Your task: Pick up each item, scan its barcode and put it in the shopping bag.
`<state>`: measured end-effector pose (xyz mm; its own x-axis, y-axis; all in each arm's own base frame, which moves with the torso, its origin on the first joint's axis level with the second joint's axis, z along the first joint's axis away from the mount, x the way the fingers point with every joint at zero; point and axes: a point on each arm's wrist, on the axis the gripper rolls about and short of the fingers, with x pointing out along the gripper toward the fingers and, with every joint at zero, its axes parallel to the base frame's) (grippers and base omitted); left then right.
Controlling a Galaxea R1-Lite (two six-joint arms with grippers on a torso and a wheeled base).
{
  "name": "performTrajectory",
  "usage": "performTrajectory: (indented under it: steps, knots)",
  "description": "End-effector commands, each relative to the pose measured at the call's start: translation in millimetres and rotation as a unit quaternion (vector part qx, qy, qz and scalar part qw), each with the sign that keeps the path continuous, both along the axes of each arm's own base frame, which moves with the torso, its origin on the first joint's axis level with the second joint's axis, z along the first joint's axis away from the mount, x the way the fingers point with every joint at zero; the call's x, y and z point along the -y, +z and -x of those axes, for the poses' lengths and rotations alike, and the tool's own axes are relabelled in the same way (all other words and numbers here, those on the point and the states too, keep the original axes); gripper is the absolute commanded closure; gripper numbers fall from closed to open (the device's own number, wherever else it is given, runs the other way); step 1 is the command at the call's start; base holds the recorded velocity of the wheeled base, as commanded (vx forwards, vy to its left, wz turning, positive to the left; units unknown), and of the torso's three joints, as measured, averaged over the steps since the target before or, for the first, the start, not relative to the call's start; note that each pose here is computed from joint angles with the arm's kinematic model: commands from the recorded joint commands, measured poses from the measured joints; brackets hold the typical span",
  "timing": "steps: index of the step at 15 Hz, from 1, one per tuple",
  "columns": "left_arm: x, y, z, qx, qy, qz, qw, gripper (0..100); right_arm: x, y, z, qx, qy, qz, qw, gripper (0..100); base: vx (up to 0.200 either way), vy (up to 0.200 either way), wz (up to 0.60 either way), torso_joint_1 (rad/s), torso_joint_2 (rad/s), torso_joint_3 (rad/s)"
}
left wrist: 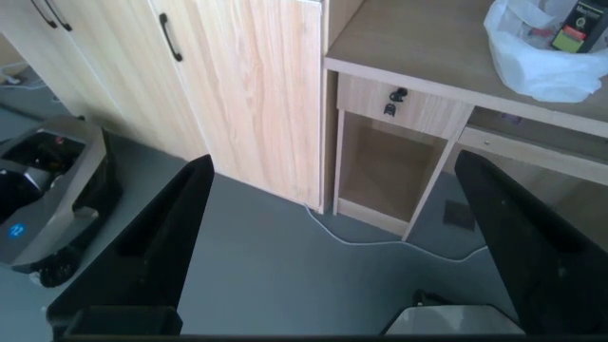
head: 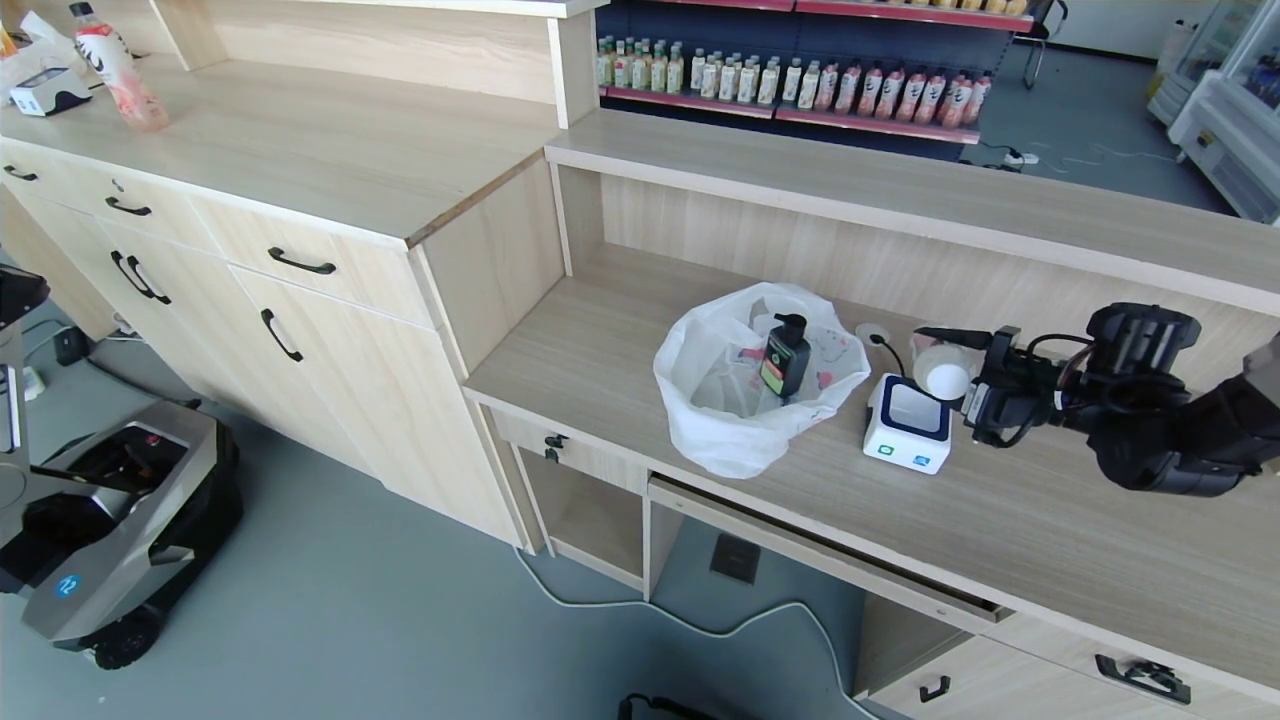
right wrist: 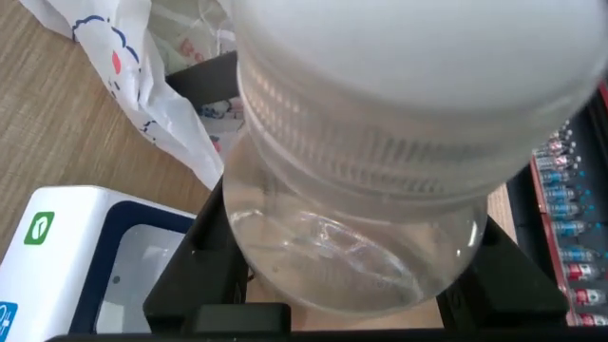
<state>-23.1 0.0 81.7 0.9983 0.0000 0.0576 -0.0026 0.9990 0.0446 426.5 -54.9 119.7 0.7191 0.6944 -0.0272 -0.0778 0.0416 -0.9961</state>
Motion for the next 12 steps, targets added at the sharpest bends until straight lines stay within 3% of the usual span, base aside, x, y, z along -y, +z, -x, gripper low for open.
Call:
performTrajectory:
  steps: [1, 8, 12]
  knots:
    - [0.0, 0.0, 0.0, 0.000, 0.001, 0.000, 1.0000, 0, 0.8, -4.1, -0.3, 0.000, -0.001, 0.005, 1.000, 100, 0.000, 0.000, 0.00, 0.000, 0.00, 0.000]
    - [0.0, 0.0, 0.0, 0.000, 0.000, 0.000, 1.0000, 0, 15.7, -34.1, -7.2, 0.007, 0.009, 0.037, 0.999, 100, 0.000, 0.000, 0.00, 0.000, 0.00, 0.000]
    - [0.0, 0.0, 0.0, 0.000, 0.001, 0.000, 1.0000, 0, 15.9, -36.6, -8.2, 0.009, 0.011, 0.041, 0.999, 100, 0.000, 0.000, 0.00, 0.000, 0.00, 0.000]
